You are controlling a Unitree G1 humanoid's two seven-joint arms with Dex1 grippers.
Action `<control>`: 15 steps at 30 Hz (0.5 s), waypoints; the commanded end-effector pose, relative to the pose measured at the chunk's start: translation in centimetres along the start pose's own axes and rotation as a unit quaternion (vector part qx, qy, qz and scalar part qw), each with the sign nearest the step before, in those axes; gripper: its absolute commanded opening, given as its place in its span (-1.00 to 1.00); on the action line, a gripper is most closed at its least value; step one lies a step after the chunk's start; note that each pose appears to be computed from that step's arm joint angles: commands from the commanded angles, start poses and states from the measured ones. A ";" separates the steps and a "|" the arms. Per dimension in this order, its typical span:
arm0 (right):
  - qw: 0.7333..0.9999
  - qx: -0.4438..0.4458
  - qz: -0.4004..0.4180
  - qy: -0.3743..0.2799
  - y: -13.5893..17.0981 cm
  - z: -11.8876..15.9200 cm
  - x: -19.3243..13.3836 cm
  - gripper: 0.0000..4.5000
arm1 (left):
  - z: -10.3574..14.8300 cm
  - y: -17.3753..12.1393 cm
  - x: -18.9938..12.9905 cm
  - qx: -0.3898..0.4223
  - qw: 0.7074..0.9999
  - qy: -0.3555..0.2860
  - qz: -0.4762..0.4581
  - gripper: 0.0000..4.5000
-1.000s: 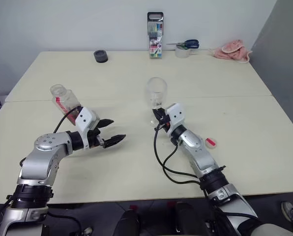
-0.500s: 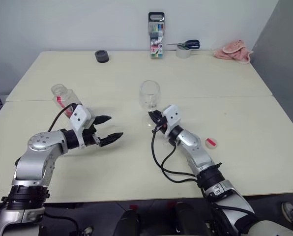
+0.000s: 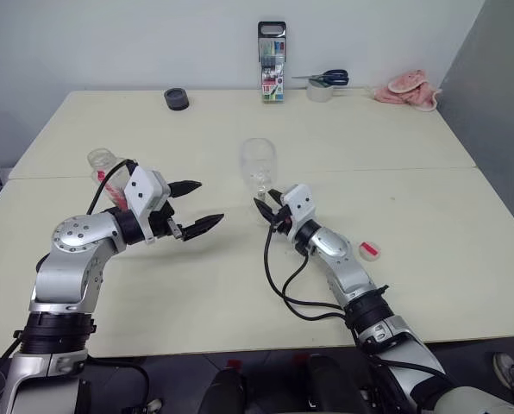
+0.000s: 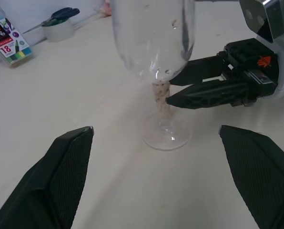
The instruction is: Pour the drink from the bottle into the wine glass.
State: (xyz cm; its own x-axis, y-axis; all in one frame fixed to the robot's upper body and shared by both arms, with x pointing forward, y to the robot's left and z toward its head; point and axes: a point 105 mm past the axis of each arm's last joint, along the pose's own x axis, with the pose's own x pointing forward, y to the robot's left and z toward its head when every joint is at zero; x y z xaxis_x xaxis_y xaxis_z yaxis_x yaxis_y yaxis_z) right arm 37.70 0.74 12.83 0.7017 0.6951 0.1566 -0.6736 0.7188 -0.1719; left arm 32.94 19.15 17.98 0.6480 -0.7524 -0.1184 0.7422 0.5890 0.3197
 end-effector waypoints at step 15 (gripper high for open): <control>1.000 -0.005 0.027 -0.013 0.0 1.3 -1.9 0.99 | 1.3 -0.4 -0.1 0.013 0.999 -0.034 0.008 1.00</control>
State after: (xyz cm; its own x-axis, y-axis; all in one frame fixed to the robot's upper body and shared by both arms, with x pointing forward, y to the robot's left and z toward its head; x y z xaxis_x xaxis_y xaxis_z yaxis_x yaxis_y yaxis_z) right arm 36.54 -0.44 12.38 0.6800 0.7214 0.1311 -0.7002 0.6920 -0.1755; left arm 32.81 18.82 17.76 0.6472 -0.7555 -0.1015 0.7418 0.5936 0.3120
